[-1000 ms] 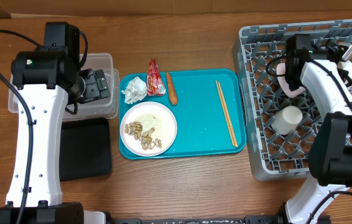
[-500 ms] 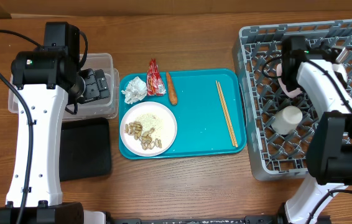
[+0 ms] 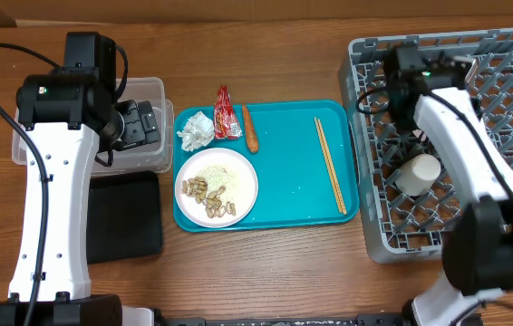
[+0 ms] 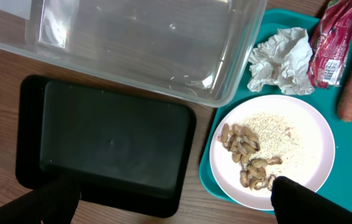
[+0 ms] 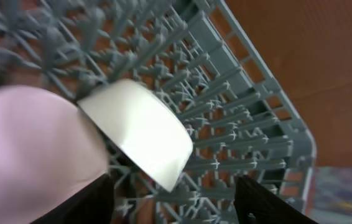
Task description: Sort waste into correct bins and load items into the dishwasher
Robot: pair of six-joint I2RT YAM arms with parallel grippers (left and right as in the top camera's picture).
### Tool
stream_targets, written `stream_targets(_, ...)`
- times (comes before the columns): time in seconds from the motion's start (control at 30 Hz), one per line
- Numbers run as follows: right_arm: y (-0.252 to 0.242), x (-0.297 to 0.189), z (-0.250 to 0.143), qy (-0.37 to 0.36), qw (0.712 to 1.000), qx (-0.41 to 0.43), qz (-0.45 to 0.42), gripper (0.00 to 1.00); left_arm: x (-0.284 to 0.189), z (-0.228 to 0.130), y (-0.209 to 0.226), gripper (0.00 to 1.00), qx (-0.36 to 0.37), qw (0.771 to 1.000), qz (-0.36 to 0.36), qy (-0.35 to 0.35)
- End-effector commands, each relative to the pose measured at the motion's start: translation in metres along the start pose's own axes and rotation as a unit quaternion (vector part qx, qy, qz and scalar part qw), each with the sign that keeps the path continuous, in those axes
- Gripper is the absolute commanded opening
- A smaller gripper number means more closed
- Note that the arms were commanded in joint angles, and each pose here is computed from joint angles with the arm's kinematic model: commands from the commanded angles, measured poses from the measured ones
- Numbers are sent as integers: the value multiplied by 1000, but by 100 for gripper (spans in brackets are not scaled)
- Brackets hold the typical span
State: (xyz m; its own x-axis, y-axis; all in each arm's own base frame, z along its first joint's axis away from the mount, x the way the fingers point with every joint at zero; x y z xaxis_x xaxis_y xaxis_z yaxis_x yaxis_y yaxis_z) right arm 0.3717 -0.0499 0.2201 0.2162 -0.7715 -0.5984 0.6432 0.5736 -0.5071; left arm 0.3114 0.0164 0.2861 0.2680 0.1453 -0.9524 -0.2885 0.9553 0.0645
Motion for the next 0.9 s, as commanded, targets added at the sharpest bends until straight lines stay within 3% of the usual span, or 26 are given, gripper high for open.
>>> stream_targets(0.0,-14,-54,17,1,989,58,138,64,-2,3,0,100,-8,1000,3,-6)
stream_targets(0.1,-1,-93,5,35,959,19,281,61,-2,3,0,100,-8,1000,3,-6)
stream_targets(0.2,23,-133,-18,84,904,-39,417,57,-2,3,0,100,-8,1000,3,-6)
stream_targets(0.27,38,-157,-37,113,862,-90,485,54,-2,3,0,100,-8,1000,3,-6)
stream_targets(0.33,50,-171,-57,132,839,-123,513,47,-2,3,0,100,-8,1000,3,-6)
stream_targets(0.43,68,-174,-91,150,835,-167,502,33,-2,3,0,100,-8,1000,3,-6)
stream_targets(0.63,108,-128,-157,198,848,-195,451,29,-2,3,0,100,-8,1000,3,-6)
stream_targets(0.87,143,-85,-183,194,859,-232,413,27,-2,3,0,100,-8,1000,3,-6)
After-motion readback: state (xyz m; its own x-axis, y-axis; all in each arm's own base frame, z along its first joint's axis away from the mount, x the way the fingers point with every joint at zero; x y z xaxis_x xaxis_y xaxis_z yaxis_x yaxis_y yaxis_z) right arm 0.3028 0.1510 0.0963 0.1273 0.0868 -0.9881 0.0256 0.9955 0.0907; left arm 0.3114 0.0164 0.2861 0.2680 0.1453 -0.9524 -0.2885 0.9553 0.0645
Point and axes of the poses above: each gripper's point midway between its finger pads, its own x axis out along the fingers, its own y axis along the line the jaws close on, z = x × y, the point moved 5 cm from there along -x, back along the fingers, and after that the axes turned 3 degrees about x, right-handed, at the moved point
